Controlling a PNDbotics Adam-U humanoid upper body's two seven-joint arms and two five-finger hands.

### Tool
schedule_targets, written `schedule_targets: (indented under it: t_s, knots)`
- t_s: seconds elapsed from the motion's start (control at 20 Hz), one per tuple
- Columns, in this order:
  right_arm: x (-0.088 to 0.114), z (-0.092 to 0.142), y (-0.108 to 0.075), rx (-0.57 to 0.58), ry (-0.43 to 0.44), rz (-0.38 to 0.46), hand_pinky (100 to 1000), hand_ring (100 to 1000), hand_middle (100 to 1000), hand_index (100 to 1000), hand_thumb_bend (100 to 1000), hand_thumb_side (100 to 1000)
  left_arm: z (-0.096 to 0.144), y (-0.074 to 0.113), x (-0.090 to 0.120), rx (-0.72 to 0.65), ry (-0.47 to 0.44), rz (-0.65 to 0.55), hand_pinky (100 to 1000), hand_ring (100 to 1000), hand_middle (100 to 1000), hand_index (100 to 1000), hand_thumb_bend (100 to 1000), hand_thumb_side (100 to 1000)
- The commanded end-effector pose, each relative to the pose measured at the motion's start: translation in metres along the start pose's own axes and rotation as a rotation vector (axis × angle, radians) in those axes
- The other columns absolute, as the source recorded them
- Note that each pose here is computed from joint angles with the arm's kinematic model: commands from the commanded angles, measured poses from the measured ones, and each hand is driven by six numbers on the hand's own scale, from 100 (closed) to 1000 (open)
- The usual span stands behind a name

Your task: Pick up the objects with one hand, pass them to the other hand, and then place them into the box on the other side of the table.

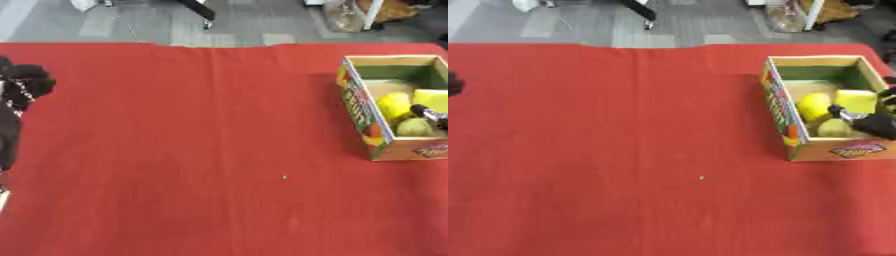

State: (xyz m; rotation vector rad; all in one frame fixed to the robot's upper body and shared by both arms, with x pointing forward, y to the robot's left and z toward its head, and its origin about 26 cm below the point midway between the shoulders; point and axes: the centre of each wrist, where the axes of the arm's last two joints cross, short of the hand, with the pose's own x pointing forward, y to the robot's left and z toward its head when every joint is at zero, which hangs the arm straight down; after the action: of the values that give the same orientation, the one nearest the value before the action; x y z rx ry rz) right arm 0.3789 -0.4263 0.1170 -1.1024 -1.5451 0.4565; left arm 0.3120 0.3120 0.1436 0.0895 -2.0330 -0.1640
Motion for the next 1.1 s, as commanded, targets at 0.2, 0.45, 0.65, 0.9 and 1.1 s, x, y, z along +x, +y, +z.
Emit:
schedule_targets:
  t_s: [0.2, 0.45, 0.65, 0.9, 1.1]
  knots:
    - [0.016, -0.007, -0.021, -0.073, -0.043, -0.035, 660, 701, 654, 870, 719, 457, -0.002, 0.004, 0.004, 0.008, -0.021, -0.007, 809, 674, 613, 684, 303, 821]
    - [0.025, -0.003, -0.043, -0.256, -0.124, -0.184, 663, 699, 653, 842, 612, 390, 0.0, 0.002, -0.002, 0.074, -0.036, 0.003, 805, 669, 609, 681, 291, 810]
    - [0.032, 0.014, -0.042, -0.343, -0.201, -0.292, 667, 705, 662, 825, 482, 352, 0.001, -0.001, -0.001, 0.114, -0.065, -0.026, 802, 667, 607, 676, 271, 798]
    - [0.043, 0.048, -0.011, -0.331, -0.278, -0.444, 662, 709, 668, 810, 399, 347, 0.004, -0.008, -0.005, 0.161, -0.073, -0.047, 802, 669, 608, 674, 252, 797]
    - [0.057, 0.078, 0.011, -0.245, -0.297, -0.568, 654, 708, 668, 797, 384, 339, 0.009, -0.017, -0.016, 0.188, -0.044, -0.029, 802, 668, 608, 673, 246, 808]
